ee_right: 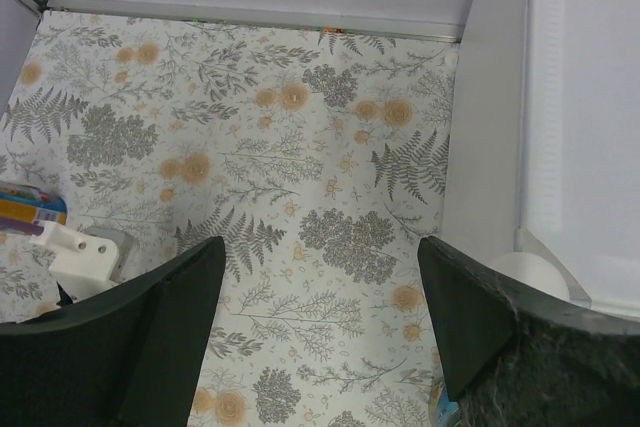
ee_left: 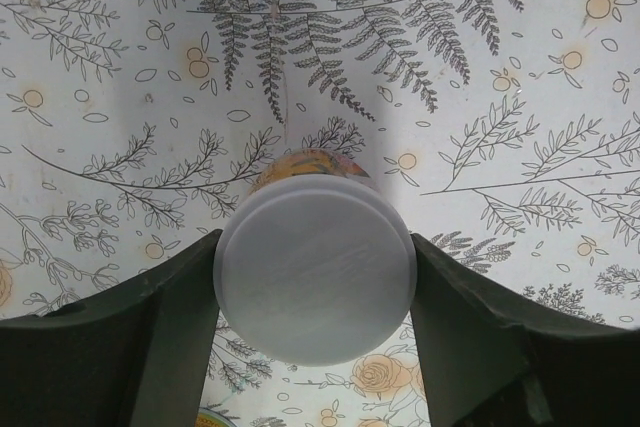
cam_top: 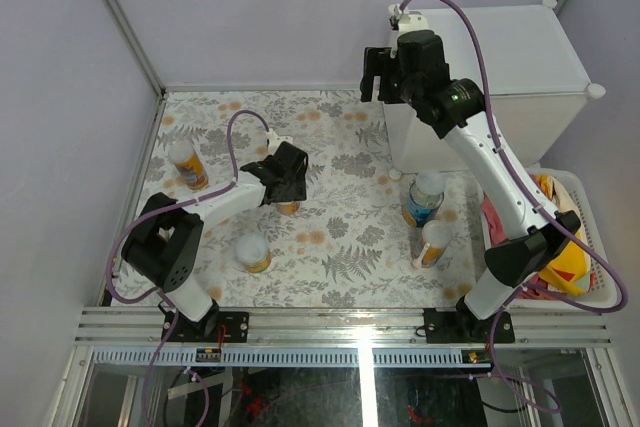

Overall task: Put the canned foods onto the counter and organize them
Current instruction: Pick up the canned food from the center of the board.

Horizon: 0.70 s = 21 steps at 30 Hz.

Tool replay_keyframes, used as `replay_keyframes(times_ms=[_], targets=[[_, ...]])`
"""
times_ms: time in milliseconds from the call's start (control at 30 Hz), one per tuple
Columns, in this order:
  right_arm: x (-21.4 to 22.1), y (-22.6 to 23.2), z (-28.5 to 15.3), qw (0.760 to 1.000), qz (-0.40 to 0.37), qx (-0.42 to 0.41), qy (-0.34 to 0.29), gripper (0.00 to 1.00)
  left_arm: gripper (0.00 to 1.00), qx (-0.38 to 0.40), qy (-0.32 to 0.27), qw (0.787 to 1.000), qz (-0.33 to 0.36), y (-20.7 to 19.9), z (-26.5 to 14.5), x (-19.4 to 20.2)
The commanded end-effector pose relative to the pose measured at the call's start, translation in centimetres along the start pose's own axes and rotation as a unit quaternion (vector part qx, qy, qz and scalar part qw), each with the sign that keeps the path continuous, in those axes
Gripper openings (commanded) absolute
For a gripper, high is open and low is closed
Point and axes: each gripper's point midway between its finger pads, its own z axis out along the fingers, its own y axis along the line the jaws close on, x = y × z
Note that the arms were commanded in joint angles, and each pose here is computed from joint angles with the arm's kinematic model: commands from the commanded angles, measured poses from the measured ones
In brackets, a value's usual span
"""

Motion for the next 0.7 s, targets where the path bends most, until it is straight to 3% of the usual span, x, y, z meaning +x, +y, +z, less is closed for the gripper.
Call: replay_keyframes(times_ms=[0,200,333,500,667], targets=[[-2.7,1.3,-1.2,0.999,0.004,-0.022,-0.04,0.84,0.59,0.01,-0.022,1.0,0.014,-0.2,0.5,-0.9],[-2.9,1.5,-1.4,0.999,0.004,-0.024,-0.042,0.84,0.33,0.041,-0.005,0.999,0.031,-1.0,0.2,-0.1],[-2.4,1.7,-0.5,0.999,0.001,-0.023,-0.034,0.84,0.24,0.092,-0.011,0.994,0.048,-2.8,-1.3,-0.1],[-2.6,2.1,-0.6,0.999,-0.002,-0.029,-0.037,0.84,0.18,0.158,-0.028,0.978,0.132,-6.9,-4.1,0.9],[-3.2,2.0,-1.0,0.999,-0.004,-0.026,-0.048,0.83,0.17,0.225,-0.038,0.948,0.222,-11.7,-7.3,3.3]])
